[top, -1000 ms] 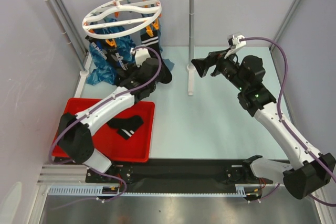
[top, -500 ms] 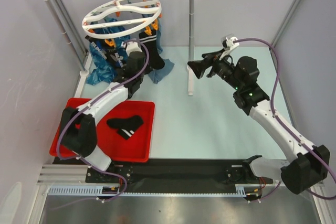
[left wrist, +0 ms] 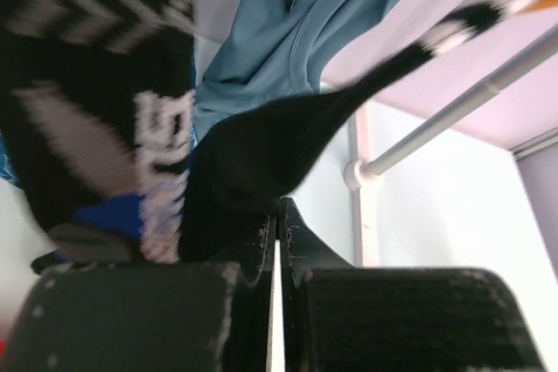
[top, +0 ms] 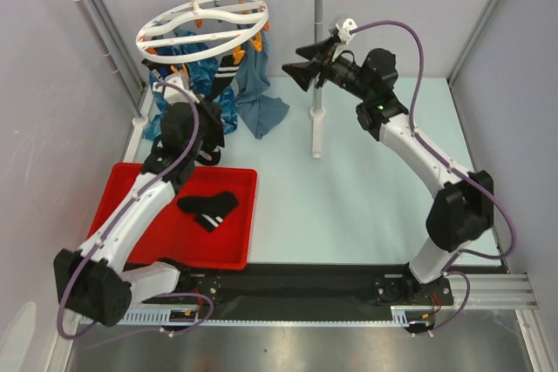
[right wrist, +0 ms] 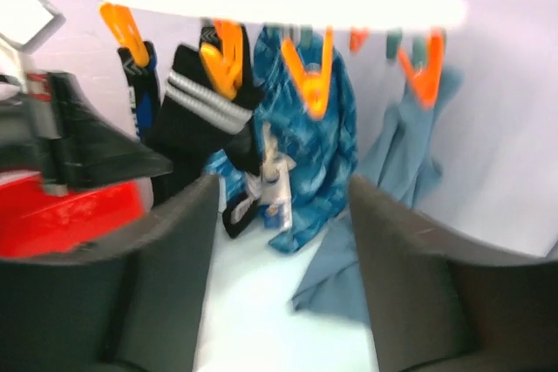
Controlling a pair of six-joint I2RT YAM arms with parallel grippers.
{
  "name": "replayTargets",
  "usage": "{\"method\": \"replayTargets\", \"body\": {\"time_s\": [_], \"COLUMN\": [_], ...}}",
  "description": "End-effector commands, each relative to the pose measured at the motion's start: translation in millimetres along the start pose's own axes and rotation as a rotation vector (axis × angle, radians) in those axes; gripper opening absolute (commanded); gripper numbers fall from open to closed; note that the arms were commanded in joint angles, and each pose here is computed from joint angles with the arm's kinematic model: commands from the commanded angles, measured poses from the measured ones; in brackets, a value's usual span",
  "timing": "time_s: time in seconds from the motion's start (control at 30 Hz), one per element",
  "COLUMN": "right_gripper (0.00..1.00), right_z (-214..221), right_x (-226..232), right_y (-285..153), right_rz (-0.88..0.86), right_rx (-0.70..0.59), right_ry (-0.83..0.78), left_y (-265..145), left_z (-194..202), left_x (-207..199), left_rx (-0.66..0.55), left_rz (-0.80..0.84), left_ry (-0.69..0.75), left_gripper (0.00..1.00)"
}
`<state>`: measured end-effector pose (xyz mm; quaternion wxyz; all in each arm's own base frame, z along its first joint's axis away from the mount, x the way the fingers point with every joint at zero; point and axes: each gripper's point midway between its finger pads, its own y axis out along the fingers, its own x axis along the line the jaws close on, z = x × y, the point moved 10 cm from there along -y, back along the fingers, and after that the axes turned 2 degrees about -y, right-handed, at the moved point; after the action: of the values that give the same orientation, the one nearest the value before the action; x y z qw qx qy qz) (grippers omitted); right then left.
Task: Clip the socks to the hanger
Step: Open the clamp at the hanger.
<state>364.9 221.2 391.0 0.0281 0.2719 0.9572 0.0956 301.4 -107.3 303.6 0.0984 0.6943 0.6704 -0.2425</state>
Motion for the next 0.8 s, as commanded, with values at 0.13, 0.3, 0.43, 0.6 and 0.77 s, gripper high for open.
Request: {"method": "replayTargets", "body": {"time_s": [0.13, 0.3, 0.43, 0.6, 0.77], "right_gripper": [0.69, 0.71, 0.78, 0.79, 0.73], "right_z": [-11, 3, 16, 27, 32], "right_x": [-19, 3, 24, 42, 40], "right_y": [50, 72, 89, 108, 107], "right_rz": [-0.185, -0.236, -0.056, 0.049, 0.099], "right_rx": [-0.252, -0.281, -0.269, -0.270, -0.237], "right_ry": [-0.217, -0.252, -0.381, -0.462, -0.451], "left_y": [-46, -66, -79, -84, -84], "left_z": [-22, -25, -24, -22, -23], "left_x": [13, 26, 30, 33, 34], "left_rx": [-0.042, -0.048, -0.058, -0.058, -0.060], "left_rz": [0.001, -0.034, -0.019, -0.018, -0.007], "left_ry": [0.023, 0.034, 0.028, 0.026, 0.025], "left_gripper": [0.00, 0.00, 0.00, 0.00, 0.00]}}
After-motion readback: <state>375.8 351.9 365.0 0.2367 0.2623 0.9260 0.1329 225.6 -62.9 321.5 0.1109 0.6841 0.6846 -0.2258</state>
